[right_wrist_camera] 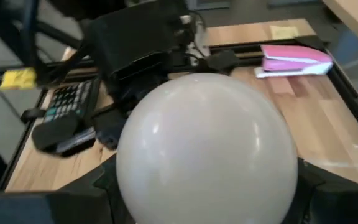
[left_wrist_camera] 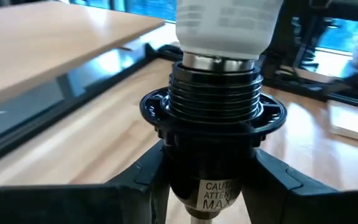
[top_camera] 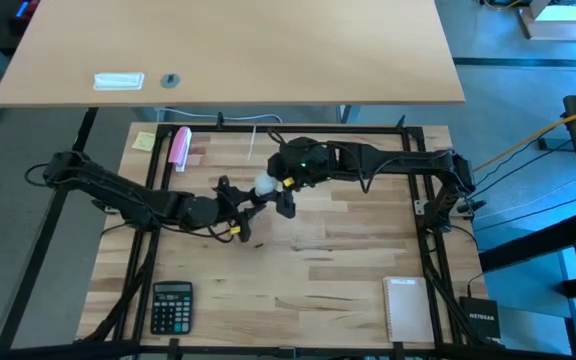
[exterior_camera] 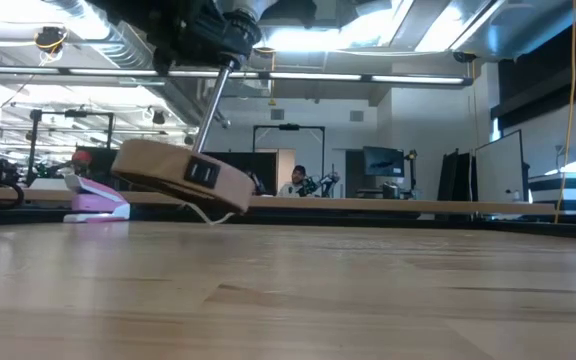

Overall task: Screw lightbulb
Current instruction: Insert the lightbulb into the lamp

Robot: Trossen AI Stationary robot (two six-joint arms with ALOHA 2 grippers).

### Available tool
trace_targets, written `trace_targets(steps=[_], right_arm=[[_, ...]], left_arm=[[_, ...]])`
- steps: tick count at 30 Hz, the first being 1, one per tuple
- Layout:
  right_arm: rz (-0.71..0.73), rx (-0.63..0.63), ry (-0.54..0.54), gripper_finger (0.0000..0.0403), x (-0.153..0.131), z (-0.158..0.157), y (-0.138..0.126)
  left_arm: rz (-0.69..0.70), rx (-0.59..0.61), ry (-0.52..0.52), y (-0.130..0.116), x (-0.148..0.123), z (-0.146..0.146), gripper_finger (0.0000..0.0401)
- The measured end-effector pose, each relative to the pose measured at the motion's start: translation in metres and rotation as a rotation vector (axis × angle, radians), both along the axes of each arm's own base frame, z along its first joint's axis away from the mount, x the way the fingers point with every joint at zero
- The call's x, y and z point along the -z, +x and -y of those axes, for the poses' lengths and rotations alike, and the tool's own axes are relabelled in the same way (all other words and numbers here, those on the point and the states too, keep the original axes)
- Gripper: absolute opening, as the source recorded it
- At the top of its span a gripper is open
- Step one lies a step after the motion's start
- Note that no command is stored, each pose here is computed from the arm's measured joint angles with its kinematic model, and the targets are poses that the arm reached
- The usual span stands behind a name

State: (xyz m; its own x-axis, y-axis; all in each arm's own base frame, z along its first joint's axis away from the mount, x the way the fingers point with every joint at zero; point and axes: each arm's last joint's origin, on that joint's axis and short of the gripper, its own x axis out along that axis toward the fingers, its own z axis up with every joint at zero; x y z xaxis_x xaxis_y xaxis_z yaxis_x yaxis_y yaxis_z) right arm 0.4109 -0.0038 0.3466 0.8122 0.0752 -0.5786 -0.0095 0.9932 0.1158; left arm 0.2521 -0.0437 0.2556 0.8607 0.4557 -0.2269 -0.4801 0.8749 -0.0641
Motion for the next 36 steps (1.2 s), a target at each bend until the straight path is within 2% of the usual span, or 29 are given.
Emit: trace_targets(steps=[4, 12, 20, 29, 36], right_arm=[[-0.017, 0.074, 0.057, 0.0249, 0.002, 0.001, 0.0], [-0.049, 0.162, 0.04, 0.0249, 0.004, 0.003, -0.003], [-0.014, 0.215, 0.062, 0.0249, 0.001, 0.003, -0.001], [-0.012, 0.186, 0.04, 0.0257, 0.002, 0.003, -0.001], [-0.003, 0.11, 0.082, 0.0315, 0.004, 0.001, 0.003]], left_arm=[[-0.017, -0.053, 0.022, 0.008, 0.005, -0.002, 0.0138], [-0.083, -0.231, 0.137, 0.041, 0.013, 0.006, 0.0138], [-0.033, -0.397, 0.18, 0.039, 0.01, 0.015, 0.0138], [-0.053, -0.369, 0.19, 0.039, 0.01, 0.015, 0.0138], [-0.033, -0.363, 0.175, 0.04, 0.006, 0.015, 0.0138]])
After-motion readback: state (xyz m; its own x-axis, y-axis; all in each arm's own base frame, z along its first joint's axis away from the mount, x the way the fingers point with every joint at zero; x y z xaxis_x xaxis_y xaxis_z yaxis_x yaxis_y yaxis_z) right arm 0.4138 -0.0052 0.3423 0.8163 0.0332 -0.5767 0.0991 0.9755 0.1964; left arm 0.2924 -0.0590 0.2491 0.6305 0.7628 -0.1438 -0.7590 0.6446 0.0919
